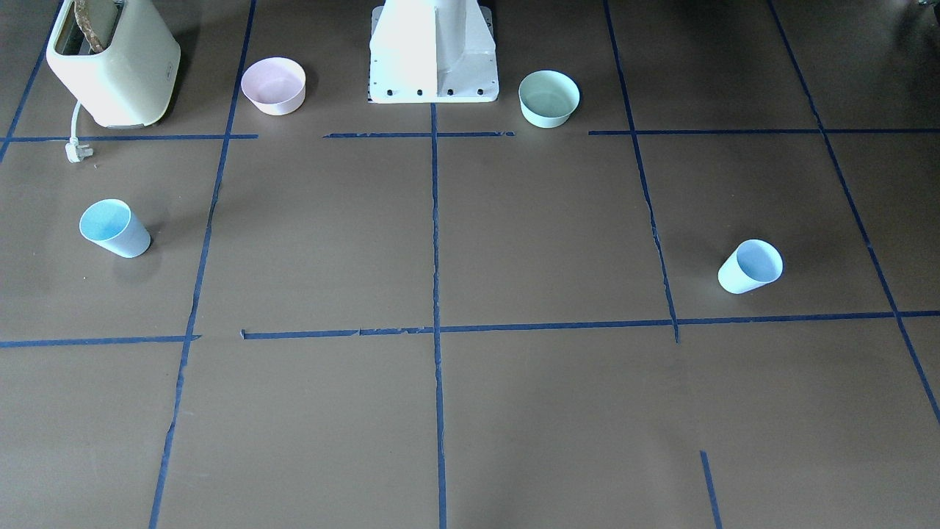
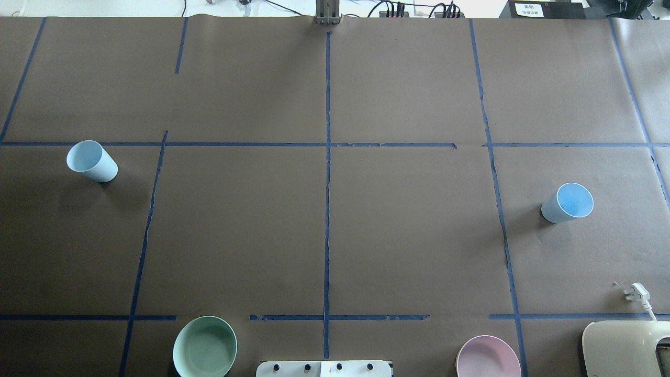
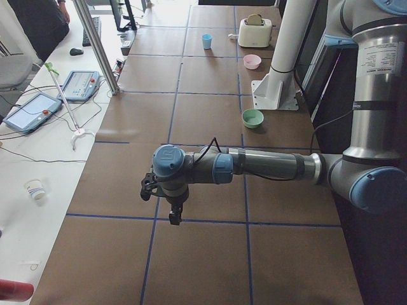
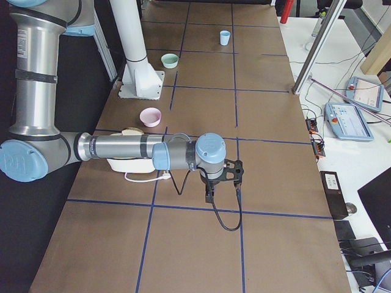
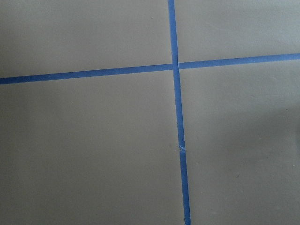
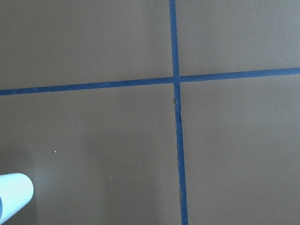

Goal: Stack blue cups with both arms

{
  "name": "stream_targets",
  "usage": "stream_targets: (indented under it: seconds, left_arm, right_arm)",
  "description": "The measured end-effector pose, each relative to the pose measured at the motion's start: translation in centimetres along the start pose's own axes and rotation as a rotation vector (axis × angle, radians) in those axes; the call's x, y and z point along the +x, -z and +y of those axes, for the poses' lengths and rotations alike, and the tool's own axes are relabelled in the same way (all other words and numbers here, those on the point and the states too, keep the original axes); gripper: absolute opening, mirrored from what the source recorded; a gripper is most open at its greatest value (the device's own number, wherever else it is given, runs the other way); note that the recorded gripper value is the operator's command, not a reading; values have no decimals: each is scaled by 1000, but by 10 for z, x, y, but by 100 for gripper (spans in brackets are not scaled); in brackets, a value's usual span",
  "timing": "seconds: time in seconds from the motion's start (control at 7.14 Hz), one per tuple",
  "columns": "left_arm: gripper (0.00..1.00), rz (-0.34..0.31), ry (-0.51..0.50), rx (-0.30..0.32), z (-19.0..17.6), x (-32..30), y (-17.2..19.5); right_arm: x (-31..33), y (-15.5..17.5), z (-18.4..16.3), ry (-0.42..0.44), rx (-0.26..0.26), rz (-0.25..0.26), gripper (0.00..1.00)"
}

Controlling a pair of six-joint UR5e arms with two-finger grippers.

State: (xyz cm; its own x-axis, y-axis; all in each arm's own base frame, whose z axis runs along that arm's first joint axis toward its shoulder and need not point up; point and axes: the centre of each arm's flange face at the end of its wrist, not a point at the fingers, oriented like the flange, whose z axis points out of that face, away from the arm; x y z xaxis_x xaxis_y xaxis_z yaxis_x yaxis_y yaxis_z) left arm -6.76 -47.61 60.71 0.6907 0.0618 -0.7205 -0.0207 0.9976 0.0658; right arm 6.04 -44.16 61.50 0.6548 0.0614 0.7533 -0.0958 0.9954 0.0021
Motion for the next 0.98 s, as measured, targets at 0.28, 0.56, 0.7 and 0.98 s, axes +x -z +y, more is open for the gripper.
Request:
stream_targets:
  seconds: [0.28,0.56,0.7,0.98]
  left_arm:
    - [100,80,63,36,-4,51,21]
    - [100,115,103,-3,-10,118,4]
    - [100,128,117,-12,-16,150,-9]
    - [100,108,132,-23,-30,203,-35]
  right_arm:
    - [-2,1,0,2,2,-2,100]
    - [-3,2,0,4,3,-4,100]
    - [-4,3,-2,7,6,-3,100]
    - [-7,6,-5,13,12,-3,100]
